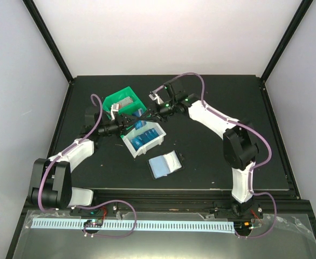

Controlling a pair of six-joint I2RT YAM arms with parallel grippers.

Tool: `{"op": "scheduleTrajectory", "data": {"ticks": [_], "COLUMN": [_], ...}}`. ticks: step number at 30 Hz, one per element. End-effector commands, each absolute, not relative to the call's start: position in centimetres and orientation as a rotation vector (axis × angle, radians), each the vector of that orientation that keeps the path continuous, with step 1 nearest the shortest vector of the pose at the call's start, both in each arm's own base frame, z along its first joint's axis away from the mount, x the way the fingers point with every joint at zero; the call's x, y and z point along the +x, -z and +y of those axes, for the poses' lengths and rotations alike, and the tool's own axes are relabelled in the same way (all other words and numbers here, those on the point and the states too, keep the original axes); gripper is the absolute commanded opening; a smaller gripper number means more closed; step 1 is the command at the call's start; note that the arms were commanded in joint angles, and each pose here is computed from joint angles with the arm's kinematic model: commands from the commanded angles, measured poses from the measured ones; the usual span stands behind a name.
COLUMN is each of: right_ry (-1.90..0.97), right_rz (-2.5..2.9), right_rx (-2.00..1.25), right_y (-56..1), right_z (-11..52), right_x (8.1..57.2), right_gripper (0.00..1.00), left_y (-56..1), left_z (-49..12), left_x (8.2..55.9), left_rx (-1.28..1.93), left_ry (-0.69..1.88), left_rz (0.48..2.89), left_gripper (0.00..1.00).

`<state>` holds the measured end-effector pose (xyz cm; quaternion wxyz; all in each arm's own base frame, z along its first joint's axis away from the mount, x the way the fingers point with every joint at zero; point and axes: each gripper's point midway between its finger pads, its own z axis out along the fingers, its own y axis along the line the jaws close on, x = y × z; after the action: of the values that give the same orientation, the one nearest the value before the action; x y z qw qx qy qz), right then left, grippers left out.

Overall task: Put the credit cards into the card holder
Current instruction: Pick up the credit card from the storage box.

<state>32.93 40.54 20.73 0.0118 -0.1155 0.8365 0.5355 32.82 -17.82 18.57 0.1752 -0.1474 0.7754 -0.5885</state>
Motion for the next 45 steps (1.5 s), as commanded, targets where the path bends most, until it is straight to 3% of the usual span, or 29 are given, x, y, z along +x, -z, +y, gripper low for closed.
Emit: {"op": "scheduleTrajectory", "data": {"ticks": [1,6,9,14,27,38,45], "right_ry": [-1.801,-1.820,-1.824,-1.806,-1.813,-1.804,-1.824], "right_rz": [2.508,2.476,2.441,2.401,2.332,2.274,2.237], "right_rx": [-0.398,-0.372,-0.333,-0.248,-0.306,-0.343,-0.348], "right_y": [-23.9,-24.6,-25.1,-25.3,-26.4,-27.6,-28.1], "right_z": [40.5,39.7,38.8,37.1,36.5,36.1,36.1], "right_x": [32.2,32.7,33.4,34.6,34.2,33.7,33.6], "right_gripper": [0.10,0.15,0.21,0.32,0.28,0.35,0.44], "left_y": [-21.6,-22.5,-23.1,-24.9,-29.4,-28.9,-28.8], "left_z": [-18.7,-18.8,-18.9,-19.0,-19.1,-19.0,-19.0], "left_x": [33.0,33.1,33.0,32.6,31.9,32.1,32.0], "left_rx": [-0.308,-0.286,-0.268,-0.220,-0.150,-0.166,-0.170], "left_ry": [1.764,1.799,1.800,1.814,1.855,1.837,1.828], "left_rz": [2.103,2.062,2.052,2.023,1.942,1.955,1.961], "left_gripper": [0.33,0.09,0.02,0.02,0.02,0.02,0.02]}}
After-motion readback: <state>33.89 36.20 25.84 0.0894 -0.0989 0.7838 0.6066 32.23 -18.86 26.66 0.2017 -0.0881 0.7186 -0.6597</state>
